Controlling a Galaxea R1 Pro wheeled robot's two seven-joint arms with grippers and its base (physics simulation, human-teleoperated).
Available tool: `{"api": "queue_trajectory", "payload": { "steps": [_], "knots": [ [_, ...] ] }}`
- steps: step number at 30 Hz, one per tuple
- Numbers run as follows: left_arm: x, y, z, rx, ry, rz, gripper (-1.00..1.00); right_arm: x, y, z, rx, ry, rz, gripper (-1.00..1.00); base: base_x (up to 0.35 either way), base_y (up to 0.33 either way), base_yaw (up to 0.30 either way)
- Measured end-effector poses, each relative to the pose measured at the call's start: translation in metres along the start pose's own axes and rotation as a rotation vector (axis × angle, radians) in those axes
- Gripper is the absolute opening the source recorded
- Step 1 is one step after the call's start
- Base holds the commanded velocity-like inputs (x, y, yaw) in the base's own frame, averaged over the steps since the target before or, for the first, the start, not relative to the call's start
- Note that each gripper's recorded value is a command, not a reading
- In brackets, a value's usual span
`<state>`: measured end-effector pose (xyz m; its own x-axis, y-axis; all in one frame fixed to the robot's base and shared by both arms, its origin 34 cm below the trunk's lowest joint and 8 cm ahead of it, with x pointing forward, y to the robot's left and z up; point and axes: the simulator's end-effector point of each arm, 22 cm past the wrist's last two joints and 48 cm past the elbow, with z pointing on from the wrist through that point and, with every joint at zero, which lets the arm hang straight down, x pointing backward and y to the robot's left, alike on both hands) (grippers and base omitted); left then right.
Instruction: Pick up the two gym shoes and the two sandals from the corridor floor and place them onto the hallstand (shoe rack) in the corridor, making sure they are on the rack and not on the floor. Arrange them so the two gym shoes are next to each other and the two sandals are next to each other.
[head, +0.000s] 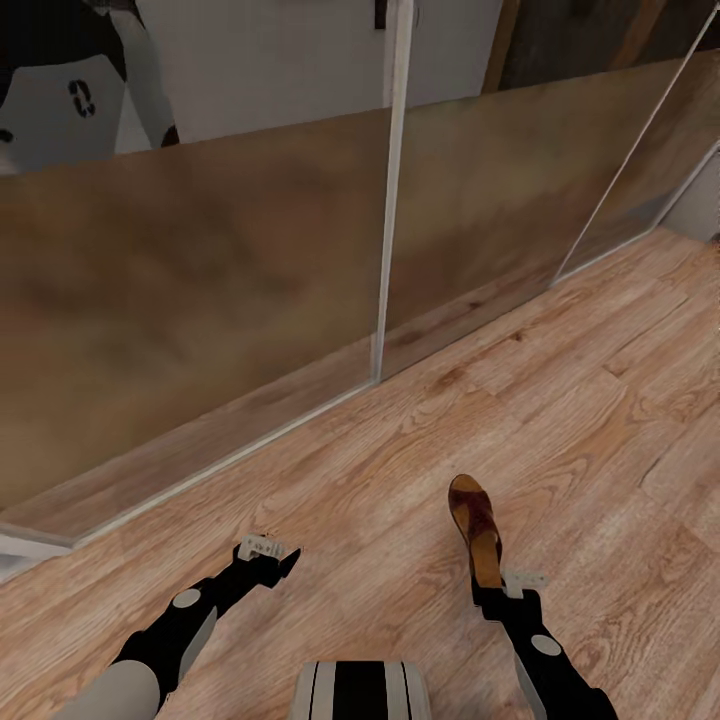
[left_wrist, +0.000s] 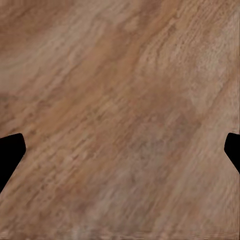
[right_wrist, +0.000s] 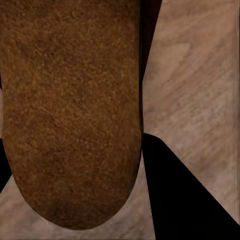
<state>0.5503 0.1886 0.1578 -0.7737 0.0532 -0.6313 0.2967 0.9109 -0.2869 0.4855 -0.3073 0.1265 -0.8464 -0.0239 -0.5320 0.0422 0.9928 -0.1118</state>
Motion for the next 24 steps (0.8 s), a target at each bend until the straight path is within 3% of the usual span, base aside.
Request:
{"api": "queue_trajectory", "payload": {
  "steps": [3,7,11,16,24],
  "knots": [
    [0.012,0.009,-0.012,-0.019,0.015,0.002,1.0,-0.014,-0.004,-0.002,0.002,-0.053,-0.01,-1.0,0.0,0.0,0.0],
    [0.03,0.022,-0.03,-0.049,0.034,-0.003,1.0,-0.034,-0.013,-0.006,0.002,-0.122,-0.077,-1.0,0.0,0.0,0.0],
    [0.038,0.029,-0.046,-0.075,0.006,-0.002,1.0,-0.043,-0.015,-0.01,-0.001,-0.148,-0.123,-1.0,0.0,0.0,0.0],
    [0.042,0.036,-0.063,-0.111,-0.044,-0.014,1.0,-0.047,-0.017,-0.015,0.001,-0.159,-0.135,-1.0,0.0,0.0,0.0],
    [0.062,0.048,-0.094,-0.176,-0.07,-0.067,1.0,-0.032,-0.019,-0.026,0.003,-0.138,-0.116,-1.0,0.0,0.0,-0.002]
  ]
}}
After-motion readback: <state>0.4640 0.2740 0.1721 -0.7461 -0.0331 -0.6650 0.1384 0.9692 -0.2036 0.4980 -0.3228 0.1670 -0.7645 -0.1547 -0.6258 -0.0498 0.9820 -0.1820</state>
